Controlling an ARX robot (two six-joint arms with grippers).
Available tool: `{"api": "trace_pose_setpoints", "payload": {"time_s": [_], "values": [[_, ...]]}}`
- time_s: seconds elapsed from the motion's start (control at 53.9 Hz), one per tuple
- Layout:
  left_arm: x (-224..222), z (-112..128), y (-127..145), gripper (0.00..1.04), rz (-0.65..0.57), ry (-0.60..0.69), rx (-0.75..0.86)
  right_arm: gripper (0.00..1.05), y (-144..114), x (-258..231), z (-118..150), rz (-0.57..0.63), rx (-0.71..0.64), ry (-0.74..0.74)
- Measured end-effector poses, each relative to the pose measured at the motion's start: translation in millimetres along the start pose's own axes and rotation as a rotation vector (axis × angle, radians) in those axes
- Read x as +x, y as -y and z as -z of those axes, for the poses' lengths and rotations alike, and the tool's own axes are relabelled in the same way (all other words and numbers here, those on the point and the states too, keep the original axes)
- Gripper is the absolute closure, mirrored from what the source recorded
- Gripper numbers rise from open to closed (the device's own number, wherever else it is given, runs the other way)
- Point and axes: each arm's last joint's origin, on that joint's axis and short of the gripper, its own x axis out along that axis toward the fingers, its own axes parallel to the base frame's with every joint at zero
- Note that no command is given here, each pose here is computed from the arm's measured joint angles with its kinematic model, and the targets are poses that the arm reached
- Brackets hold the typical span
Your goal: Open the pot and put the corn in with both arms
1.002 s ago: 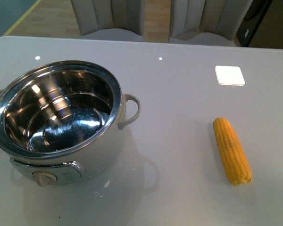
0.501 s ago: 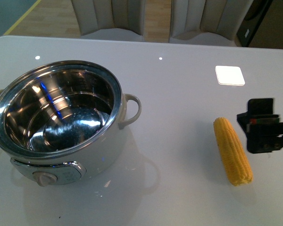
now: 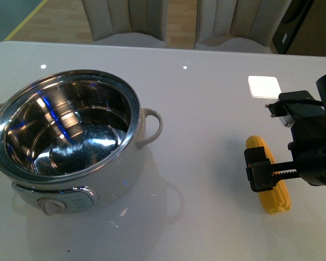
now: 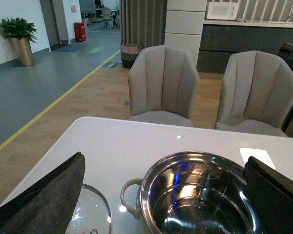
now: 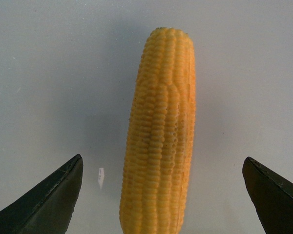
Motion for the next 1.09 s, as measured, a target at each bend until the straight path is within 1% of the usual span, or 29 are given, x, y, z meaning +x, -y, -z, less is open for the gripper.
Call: {"api": "trace_pose_setpoints", "payload": {"time_s": [0.186,0.612,0.631,0.668,0.724,0.835,0.891,0.965,1.095], "values": [[0.0,0.0,0.0,0.07,0.000,0.000,0.000,0.09,-0.8,18.0,1.9,0.019,-0.018,-0.060],[0.0,0.0,0.0,0.07,0.000,0.000,0.000,0.09,-1.0,37.1,9.9,0.016,-0.025,-0.157],[0.0,0.0,0.0,0.07,0.000,0.000,0.000,0.12,-1.1,37.4,10.6,0.016,-0.026,-0.161],[0.0,0.0,0.0,0.07,0.000,0.000,0.000,0.20,-1.1,37.9,11.9,0.016,-0.027,-0.169],[0.0,0.0,0.0,0.07,0.000,0.000,0.000,0.27,-1.1,38.0,12.3,0.015,-0.030,-0.173],[0.0,0.0,0.0,0.07,0.000,0.000,0.000,0.53,-1.2,38.0,12.7,0.013,-0.045,-0.176],[0.0,0.0,0.0,0.07,0.000,0.000,0.000,0.63,-1.3,37.9,13.1,0.012,-0.049,-0.179],[0.0,0.0,0.0,0.07,0.000,0.000,0.000,0.71,-1.1,36.5,13.5,0.010,-0.050,-0.177],[0.0,0.0,0.0,0.07,0.000,0.000,0.000,0.78,-0.8,27.0,13.9,-0.027,-0.033,-0.156]]}}
